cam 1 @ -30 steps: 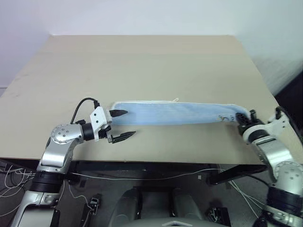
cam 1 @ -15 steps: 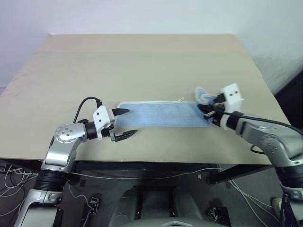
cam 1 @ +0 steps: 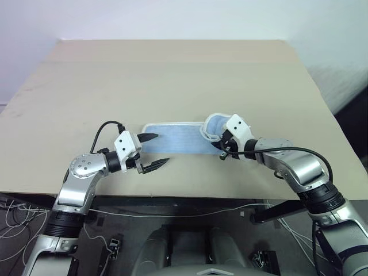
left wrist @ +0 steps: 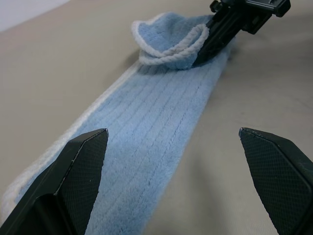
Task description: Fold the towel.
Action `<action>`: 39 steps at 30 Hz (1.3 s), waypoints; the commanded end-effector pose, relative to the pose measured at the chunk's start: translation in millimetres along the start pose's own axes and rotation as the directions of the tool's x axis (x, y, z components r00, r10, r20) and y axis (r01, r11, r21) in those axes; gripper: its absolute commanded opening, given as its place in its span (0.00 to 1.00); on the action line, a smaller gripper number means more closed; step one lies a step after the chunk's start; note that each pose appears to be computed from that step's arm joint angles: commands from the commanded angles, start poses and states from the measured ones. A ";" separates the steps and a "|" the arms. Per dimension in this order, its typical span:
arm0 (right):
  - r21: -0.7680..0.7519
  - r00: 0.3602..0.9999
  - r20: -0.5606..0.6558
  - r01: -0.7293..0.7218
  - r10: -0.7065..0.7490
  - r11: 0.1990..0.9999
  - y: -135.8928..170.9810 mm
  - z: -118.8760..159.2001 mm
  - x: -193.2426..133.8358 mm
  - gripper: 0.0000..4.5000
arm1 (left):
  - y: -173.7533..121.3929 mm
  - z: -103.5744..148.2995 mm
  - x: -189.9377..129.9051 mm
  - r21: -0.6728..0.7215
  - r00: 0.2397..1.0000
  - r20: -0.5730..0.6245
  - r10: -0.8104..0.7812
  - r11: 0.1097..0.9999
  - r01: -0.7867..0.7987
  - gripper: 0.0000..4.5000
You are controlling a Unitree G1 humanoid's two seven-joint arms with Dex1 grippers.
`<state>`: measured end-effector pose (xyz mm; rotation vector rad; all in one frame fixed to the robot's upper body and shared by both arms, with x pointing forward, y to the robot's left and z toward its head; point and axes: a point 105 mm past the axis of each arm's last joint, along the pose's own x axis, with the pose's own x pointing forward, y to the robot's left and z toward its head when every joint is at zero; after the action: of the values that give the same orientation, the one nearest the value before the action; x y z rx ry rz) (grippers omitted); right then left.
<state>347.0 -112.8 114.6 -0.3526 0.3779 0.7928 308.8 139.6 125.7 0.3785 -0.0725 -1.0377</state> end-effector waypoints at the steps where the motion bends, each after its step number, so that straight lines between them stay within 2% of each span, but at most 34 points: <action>1: -0.025 0.999 0.054 -0.001 0.003 1.000 1.5 13.5 -5.4 0.01 | -0.6 10.7 0.3 0.043 1.000 0.022 0.000 0.999 -0.001 1.00; 3: -0.021 0.998 0.059 -0.016 0.018 1.000 4.6 14.3 -5.8 0.01 | -0.5 10.9 1.2 0.043 1.000 0.023 -0.001 0.999 0.000 1.00; 6: 0.007 0.996 0.072 -0.045 0.045 0.999 9.1 15.7 -9.5 0.15 | -0.6 11.0 2.0 0.042 1.000 0.025 -0.004 0.999 0.003 1.00; 12: -0.004 0.983 0.179 -0.029 0.029 1.000 2.5 36.1 -36.7 0.57 | 1.4 11.3 -1.1 0.034 0.999 0.030 0.015 0.999 -0.016 1.00; 16: 0.077 0.960 0.275 0.040 -0.060 0.996 -22.5 52.2 -60.1 0.57 | 8.4 11.8 -10.2 -0.029 0.994 0.055 0.091 0.996 -0.089 1.00; 19: 0.161 0.942 0.298 0.111 -0.156 0.981 -47.5 52.1 -59.2 0.43 | 13.6 13.0 -16.3 -0.120 0.981 0.081 0.174 0.979 -0.164 1.00; 22: 0.174 0.942 0.303 0.096 -0.146 0.980 -50.0 47.7 -48.5 0.20 | 16.8 14.7 -18.5 -0.179 0.969 0.094 0.229 0.961 -0.209 1.00; 24: 0.170 0.950 0.290 0.070 -0.117 0.983 -47.3 35.2 -31.2 0.05 | 18.0 14.0 -20.0 -0.222 0.960 0.091 0.266 0.945 -0.241 1.00; 25: 0.166 0.954 0.281 0.061 -0.107 0.984 -45.9 28.3 -23.2 0.00 | 18.0 13.9 -20.9 -0.239 0.956 0.089 0.280 0.938 -0.252 1.00; 33: 0.161 0.987 0.149 0.026 -0.051 0.987 -29.7 -38.2 8.0 0.00 | 12.7 17.0 -39.0 -0.344 0.920 0.069 0.385 0.875 -0.340 1.00; 36: 0.176 0.982 0.187 -0.005 -0.029 0.984 -22.6 -35.5 8.8 0.00 | 10.1 16.4 -47.2 -0.415 0.897 0.060 0.438 0.828 -0.376 1.00; 39: 0.154 0.958 0.286 -0.045 -0.001 0.987 -18.7 -12.8 -4.7 0.00 | 5.8 13.9 -54.5 -0.500 0.869 0.032 0.494 0.760 -0.414 1.00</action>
<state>361.0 -139.1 94.7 -0.1033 0.2238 0.7722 287.1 182.1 132.4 -0.1592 -0.0050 -0.5868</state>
